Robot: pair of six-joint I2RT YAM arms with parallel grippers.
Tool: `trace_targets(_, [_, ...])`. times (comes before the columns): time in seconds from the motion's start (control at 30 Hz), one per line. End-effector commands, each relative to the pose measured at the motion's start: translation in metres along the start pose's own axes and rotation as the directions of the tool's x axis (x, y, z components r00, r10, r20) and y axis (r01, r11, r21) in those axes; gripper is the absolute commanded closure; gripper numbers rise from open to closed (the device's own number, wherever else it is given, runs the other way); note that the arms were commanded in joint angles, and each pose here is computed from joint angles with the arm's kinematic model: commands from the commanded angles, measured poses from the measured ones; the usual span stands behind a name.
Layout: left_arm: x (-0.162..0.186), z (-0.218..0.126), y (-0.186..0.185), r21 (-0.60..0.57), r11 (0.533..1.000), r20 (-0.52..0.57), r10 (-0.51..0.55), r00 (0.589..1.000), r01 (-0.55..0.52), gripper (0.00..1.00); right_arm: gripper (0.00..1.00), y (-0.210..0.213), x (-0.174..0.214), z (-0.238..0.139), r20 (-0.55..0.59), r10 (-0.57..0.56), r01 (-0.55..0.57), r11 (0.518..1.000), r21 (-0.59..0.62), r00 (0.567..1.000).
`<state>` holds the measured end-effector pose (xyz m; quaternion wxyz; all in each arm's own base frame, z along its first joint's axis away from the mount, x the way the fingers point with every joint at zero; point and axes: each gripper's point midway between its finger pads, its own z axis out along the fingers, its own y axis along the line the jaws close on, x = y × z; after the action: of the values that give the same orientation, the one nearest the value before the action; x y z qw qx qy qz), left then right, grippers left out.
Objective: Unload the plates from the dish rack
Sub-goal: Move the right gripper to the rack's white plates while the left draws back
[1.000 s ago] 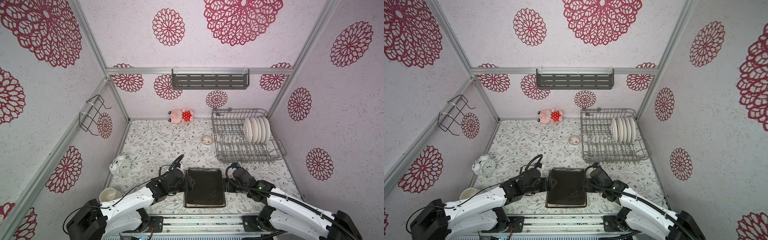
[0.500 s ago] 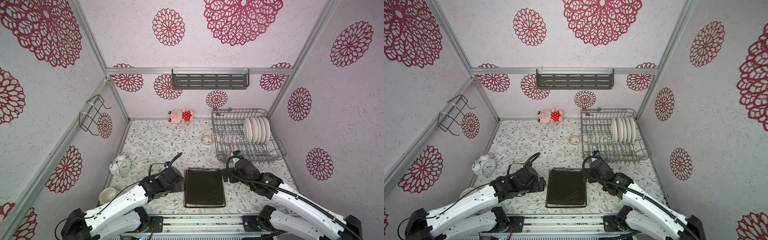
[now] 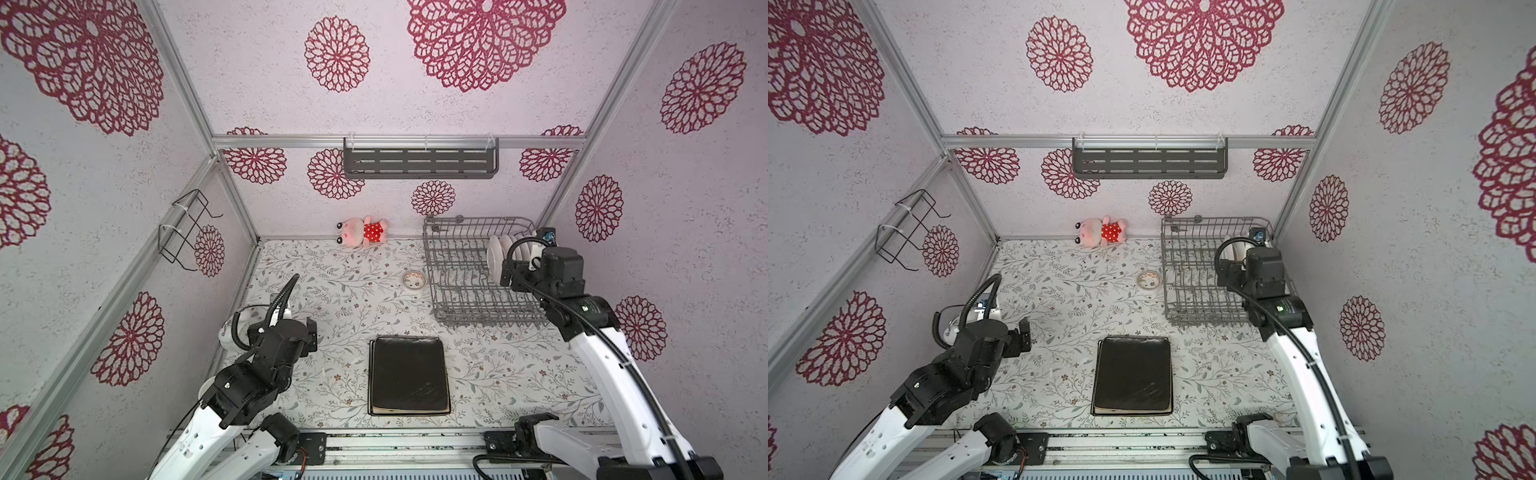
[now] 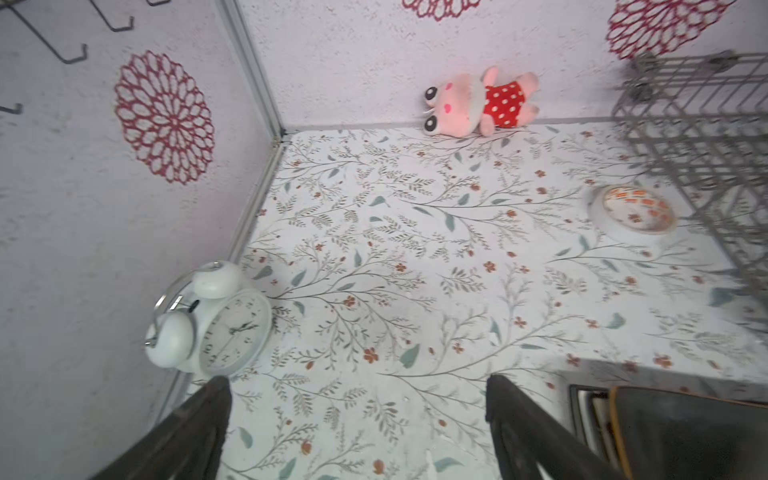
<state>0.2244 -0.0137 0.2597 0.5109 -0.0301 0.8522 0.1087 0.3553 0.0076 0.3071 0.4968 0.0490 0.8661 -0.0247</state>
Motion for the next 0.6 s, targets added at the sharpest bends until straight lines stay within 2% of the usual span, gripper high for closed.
trace_targets(0.0, [-0.018, -0.008, 0.019, -0.048, 0.998, 0.131, 0.047, 0.990, -0.041, 0.03, 0.01, 0.004, 0.000, 0.027, -0.035, 0.046, -0.050, 0.992, -0.118, 0.998])
trace_targets(0.1, [-0.016, -0.015, 0.033, -0.065, 0.997, 0.259, -0.012, 0.966, 0.030, 0.03, 0.01, -0.003, -0.002, 0.049, -0.007, 0.076, -0.077, 0.993, -0.087, 0.997])
trace_targets(0.17, [-0.017, -0.017, 0.025, -0.006, 1.000, 0.349, -0.001, 0.937, 0.003, 0.03, 0.01, 0.002, -0.003, 0.058, 0.047, 0.084, -0.078, 0.989, -0.123, 0.995])
trace_targets(0.27, [-0.016, -0.018, 0.031, -0.007, 1.000, 0.414, -0.024, 0.910, 0.030, 0.03, 0.01, 0.011, -0.002, 0.069, 0.093, 0.086, -0.066, 0.978, -0.199, 0.992])
trace_targets(0.37, [-0.012, -0.006, 0.000, 0.096, 0.994, 0.469, 0.006, 0.883, -0.058, 0.03, 0.01, 0.020, -0.001, 0.078, 0.125, 0.074, -0.037, 0.961, -0.275, 0.989])
trace_targets(0.43, [-0.005, 0.001, -0.037, 0.226, 0.958, 0.484, 0.047, 0.874, -0.176, 0.03, 0.01, 0.024, 0.000, 0.087, 0.115, 0.053, -0.017, 0.956, -0.292, 0.992])
trace_targets(0.5, [-0.005, 0.003, -0.061, 0.341, 0.919, 0.476, 0.012, 0.879, -0.197, 0.03, 0.02, 0.029, 0.001, 0.093, 0.102, 0.026, 0.008, 0.947, -0.320, 0.994])
trace_targets(0.57, [-0.003, -0.002, -0.088, 0.465, 0.850, 0.483, -0.010, 0.875, -0.247, 0.03, 0.03, 0.036, 0.005, 0.098, 0.091, 0.004, 0.028, 0.936, -0.352, 0.996])
